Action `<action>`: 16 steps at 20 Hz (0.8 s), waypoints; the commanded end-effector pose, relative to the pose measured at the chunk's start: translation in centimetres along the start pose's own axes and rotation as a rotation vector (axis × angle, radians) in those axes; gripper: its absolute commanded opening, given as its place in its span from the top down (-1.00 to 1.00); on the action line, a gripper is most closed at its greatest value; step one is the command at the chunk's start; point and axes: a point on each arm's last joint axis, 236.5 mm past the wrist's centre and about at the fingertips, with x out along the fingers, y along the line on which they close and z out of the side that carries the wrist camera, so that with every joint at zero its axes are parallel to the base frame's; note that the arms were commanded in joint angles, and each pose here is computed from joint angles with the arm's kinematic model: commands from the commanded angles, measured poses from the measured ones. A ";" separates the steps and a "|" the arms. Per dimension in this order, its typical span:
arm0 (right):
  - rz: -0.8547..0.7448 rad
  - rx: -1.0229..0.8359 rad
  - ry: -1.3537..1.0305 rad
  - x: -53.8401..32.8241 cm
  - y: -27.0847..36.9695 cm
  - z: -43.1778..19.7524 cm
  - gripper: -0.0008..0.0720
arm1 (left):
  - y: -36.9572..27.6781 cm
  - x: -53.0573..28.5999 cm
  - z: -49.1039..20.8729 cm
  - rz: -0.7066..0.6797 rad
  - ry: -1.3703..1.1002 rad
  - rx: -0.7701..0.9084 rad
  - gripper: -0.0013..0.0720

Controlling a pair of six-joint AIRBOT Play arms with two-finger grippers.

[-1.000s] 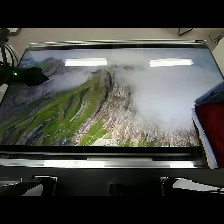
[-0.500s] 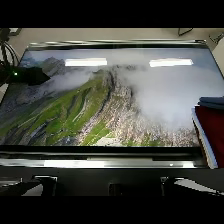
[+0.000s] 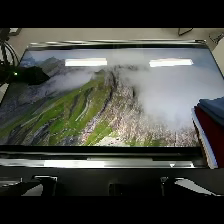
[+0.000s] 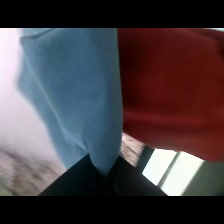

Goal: Fold the clothes and pants, and hang the long-sleeved shirts on hangers.

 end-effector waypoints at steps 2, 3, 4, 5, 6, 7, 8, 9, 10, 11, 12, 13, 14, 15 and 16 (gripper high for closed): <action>-0.277 0.037 0.136 4.1 -8.5 -3.1 0.88 | 0.0 0.0 0.0 0.000 -0.001 0.001 0.89; -0.291 0.039 0.158 5.2 -9.2 -3.5 0.88 | 0.0 0.0 0.0 0.000 -0.001 0.001 0.89; -0.293 0.043 0.174 6.1 -9.7 -3.8 0.88 | 0.0 0.0 0.0 0.000 -0.001 0.001 0.89; -0.294 0.047 0.183 6.8 -10.0 -4.0 0.87 | 0.0 0.0 0.0 0.000 -0.001 0.001 0.89; -0.293 0.050 0.186 7.3 -10.1 -4.0 0.87 | 0.0 0.0 0.0 0.000 -0.001 0.000 0.89; -0.287 0.052 0.191 7.7 -10.1 -4.2 0.77 | 0.0 0.0 0.0 0.000 -0.001 0.000 0.89; -0.287 0.053 0.191 7.9 -10.2 -4.2 0.40 | 0.0 0.0 0.0 0.000 -0.001 0.000 0.88; -0.281 0.051 0.178 8.0 -10.1 -3.9 -0.13 | 0.0 0.0 0.0 0.000 -0.001 0.000 0.89; -0.258 0.043 0.169 8.1 -9.5 -3.7 -0.65 | 0.0 0.0 0.0 0.000 -0.001 0.000 0.89; -0.210 0.008 0.153 8.0 -8.4 -3.3 -0.90 | 0.0 0.0 0.0 0.000 -0.002 0.000 0.89; -0.138 -0.024 0.097 7.4 -6.3 -1.9 -0.90 | -0.1 -0.1 0.3 -0.003 -0.010 0.001 0.88; -0.048 -0.051 0.006 6.1 -3.6 0.1 -0.90 | -0.6 -0.5 1.1 -0.018 -0.039 0.000 0.89; 0.096 -0.109 -0.138 3.6 0.8 3.0 -0.91 | -1.3 -1.1 2.5 -0.040 -0.094 -0.001 0.88; 0.250 -0.183 -0.310 0.0 5.7 5.8 -0.91 | -2.0 -2.3 4.9 -0.052 -0.182 0.006 0.89; 0.380 -0.285 -0.500 -4.7 10.8 8.0 -0.91 | -2.5 -3.6 7.4 -0.048 -0.282 0.024 0.89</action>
